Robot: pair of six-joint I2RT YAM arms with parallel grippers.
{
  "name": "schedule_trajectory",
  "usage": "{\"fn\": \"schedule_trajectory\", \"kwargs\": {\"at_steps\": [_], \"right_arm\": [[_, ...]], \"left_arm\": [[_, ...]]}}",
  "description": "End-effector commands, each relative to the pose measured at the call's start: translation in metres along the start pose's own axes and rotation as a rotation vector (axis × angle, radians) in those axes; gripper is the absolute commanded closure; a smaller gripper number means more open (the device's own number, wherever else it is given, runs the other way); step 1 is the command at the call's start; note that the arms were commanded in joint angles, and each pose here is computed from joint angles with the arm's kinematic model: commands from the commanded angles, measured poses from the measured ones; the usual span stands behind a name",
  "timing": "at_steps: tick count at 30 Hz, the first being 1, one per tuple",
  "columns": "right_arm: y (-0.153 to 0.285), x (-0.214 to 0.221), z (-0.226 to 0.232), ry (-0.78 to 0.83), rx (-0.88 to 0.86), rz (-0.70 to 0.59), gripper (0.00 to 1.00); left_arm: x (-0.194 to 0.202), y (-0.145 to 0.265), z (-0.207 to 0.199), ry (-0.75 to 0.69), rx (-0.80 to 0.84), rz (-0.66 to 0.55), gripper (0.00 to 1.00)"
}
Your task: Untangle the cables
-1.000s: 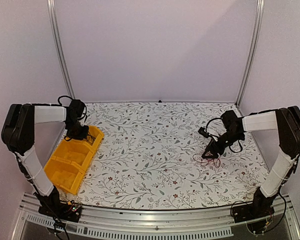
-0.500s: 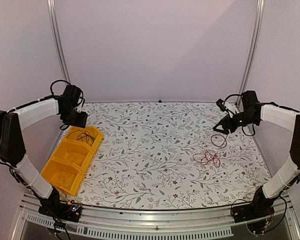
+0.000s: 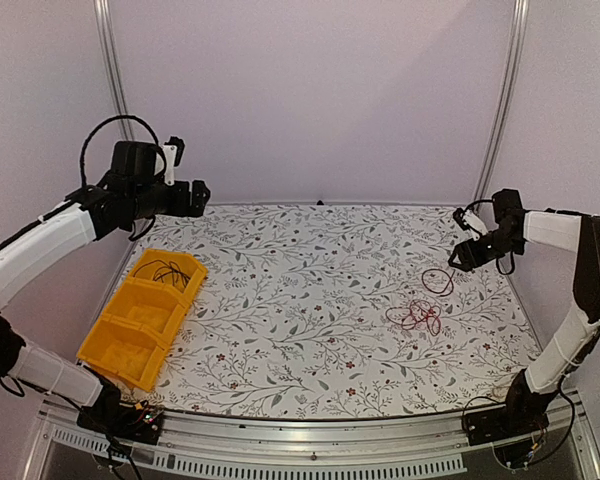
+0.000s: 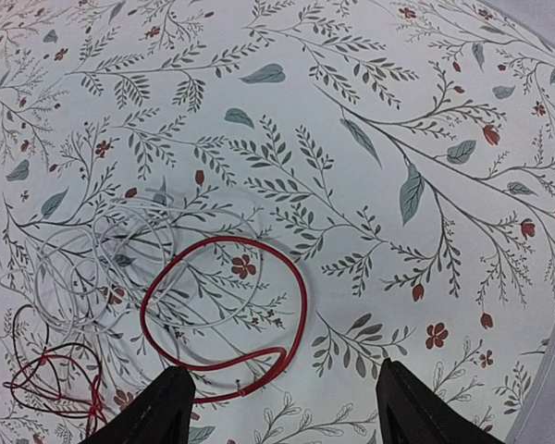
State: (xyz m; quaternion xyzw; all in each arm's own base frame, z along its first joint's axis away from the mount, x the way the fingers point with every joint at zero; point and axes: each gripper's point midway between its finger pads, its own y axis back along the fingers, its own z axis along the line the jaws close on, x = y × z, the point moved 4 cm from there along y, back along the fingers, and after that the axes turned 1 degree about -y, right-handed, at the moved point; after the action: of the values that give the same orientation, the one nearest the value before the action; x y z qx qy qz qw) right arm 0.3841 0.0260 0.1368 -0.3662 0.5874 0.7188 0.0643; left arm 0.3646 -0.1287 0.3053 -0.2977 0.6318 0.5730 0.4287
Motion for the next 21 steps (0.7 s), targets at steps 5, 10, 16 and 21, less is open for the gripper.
{"fn": "schedule_trajectory", "kwargs": {"at_steps": [5,10,16,21], "right_arm": [[-0.032,0.017,-0.008,-0.031,-0.022,0.102,0.27],[-0.045,0.016,-0.020,-0.042,0.016,0.130,0.30],[-0.044,0.012,-0.016,-0.051,-0.011,0.099,0.81],[-0.032,0.021,-0.011,-0.036,0.003,0.117,1.00]], "left_arm": [[-0.002,-0.041,-0.022,0.071,0.076,0.029,0.00],[-0.003,-0.034,-0.040,0.129,0.222,-0.044,0.13],[0.000,-0.020,-0.059,0.203,0.371,-0.148,0.32],[0.004,-0.019,-0.105,0.131,0.451,-0.163,0.34]]}}
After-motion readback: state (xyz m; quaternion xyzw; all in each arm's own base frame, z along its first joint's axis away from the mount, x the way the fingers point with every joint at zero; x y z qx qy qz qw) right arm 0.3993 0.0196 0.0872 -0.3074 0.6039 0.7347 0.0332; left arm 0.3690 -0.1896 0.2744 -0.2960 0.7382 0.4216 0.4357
